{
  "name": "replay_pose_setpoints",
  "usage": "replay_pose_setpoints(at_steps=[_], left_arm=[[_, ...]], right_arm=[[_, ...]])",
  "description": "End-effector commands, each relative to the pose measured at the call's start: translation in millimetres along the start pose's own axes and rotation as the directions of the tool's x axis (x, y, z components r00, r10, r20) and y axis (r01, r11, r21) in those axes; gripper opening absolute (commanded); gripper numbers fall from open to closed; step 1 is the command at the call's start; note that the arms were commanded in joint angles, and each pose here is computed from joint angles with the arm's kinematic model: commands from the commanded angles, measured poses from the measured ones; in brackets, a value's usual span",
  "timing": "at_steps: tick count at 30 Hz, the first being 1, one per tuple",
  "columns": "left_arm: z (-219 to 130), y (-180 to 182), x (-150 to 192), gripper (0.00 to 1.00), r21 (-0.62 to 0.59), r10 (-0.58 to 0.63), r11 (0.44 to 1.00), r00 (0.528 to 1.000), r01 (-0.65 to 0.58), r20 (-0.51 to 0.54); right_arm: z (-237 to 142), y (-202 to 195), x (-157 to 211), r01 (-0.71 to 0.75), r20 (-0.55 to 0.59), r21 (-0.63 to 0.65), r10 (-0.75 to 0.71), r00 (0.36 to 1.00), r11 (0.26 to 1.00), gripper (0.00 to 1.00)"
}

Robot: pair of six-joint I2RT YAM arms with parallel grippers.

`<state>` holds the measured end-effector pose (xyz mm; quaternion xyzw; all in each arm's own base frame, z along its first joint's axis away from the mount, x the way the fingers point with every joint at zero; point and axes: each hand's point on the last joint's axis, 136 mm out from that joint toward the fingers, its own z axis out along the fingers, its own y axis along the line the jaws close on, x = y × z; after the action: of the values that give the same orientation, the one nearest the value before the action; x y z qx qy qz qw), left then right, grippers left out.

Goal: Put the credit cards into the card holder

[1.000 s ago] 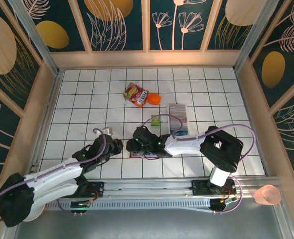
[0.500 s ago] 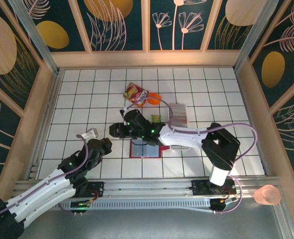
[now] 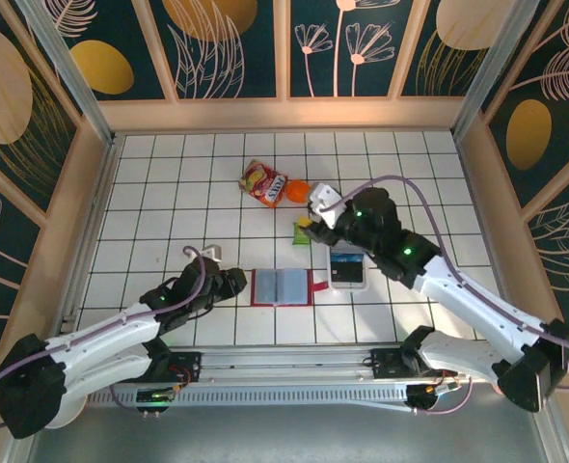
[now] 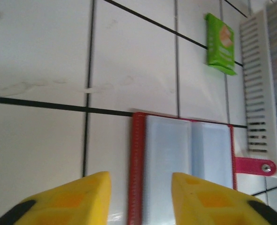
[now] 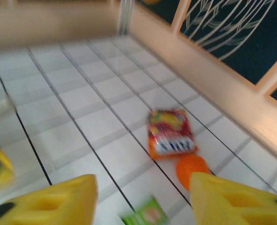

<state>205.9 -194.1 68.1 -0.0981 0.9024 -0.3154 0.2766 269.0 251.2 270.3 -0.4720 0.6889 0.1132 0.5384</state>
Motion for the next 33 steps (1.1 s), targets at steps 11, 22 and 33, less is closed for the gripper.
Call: replay_pose_setpoints(at_steps=[11,22,33], left_arm=[[4.0,-20.2,5.6,0.52,0.101,0.043,0.994,0.999,-0.040,-0.032],[3.3,-12.2,11.0,0.54,0.090,0.047,0.995,0.998,-0.043,-0.040],[4.3,-11.4,11.8,0.53,0.088,0.042,0.995,0.998,-0.038,-0.043]], right_arm=[[14.8,-12.1,187.5,0.489,-0.438,-0.305,-0.576,0.691,0.818,0.85],[30.0,-12.4,217.4,0.536,-0.493,-0.327,-0.624,0.606,0.779,0.86],[35.3,-5.0,222.1,0.537,-0.488,-0.347,-0.638,0.596,0.768,0.87]])
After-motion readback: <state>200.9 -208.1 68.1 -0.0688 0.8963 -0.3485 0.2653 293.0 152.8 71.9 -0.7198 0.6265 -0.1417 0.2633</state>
